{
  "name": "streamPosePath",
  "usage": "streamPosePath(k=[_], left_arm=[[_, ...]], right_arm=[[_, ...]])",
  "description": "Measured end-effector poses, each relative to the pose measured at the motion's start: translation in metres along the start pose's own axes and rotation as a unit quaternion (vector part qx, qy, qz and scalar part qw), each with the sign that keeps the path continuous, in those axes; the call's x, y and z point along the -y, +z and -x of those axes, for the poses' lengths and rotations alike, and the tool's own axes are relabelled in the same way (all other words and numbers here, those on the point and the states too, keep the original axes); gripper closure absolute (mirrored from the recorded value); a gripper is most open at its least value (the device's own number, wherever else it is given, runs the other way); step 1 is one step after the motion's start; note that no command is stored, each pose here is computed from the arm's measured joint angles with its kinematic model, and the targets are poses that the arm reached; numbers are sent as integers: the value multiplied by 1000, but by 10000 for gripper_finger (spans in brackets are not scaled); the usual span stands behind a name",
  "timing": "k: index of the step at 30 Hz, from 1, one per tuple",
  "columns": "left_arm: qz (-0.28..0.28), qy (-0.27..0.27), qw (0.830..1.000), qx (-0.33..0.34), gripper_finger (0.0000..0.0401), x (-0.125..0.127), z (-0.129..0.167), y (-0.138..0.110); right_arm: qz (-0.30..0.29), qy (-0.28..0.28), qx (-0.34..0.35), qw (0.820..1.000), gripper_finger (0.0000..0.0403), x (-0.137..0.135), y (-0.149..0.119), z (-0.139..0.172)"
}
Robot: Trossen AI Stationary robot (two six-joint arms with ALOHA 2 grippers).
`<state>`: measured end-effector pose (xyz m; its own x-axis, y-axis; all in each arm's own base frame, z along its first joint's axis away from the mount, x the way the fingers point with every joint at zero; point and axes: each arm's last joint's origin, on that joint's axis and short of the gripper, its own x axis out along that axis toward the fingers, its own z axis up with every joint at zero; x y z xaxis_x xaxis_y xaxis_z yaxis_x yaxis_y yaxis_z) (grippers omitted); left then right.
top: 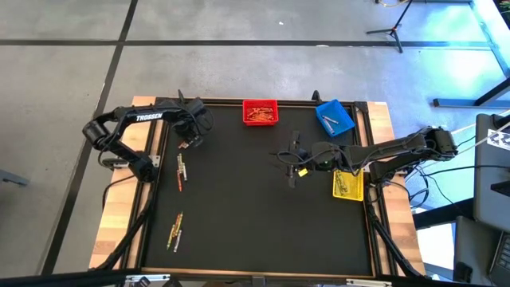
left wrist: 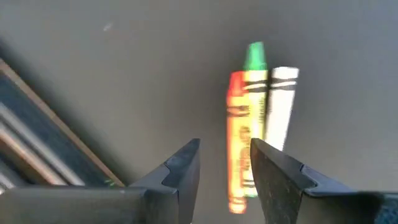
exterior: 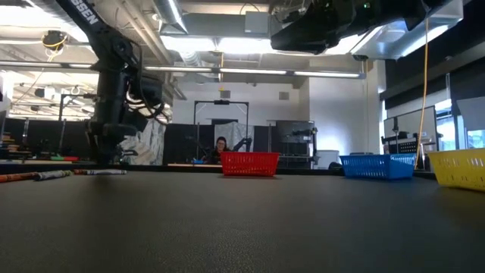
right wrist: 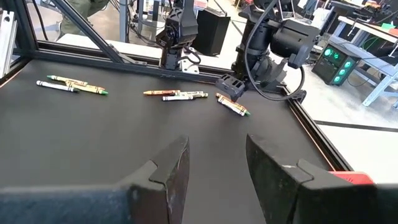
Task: Sort crayons
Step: Put the orange crayon into the red bin
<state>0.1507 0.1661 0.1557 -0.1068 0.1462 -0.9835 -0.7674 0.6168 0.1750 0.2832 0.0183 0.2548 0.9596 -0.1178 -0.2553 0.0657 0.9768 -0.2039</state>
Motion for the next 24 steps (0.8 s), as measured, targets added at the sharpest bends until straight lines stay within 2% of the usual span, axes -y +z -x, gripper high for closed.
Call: streamPosePath(k=[18, 21, 24], left_arm=[[9, -6, 1000, 5, 271, -2, -17, -9], [9, -17, 1000, 2, 286, -1, -18, -10], [8, -19, 1000, 2, 318, -1, -18, -10]], right_arm=[[0, 0, 1, 1000, 247, 0, 0, 0], [0, 0, 1, 1000, 247, 0, 0, 0], [-1, 0, 1, 1000, 247, 0, 0, 0]])
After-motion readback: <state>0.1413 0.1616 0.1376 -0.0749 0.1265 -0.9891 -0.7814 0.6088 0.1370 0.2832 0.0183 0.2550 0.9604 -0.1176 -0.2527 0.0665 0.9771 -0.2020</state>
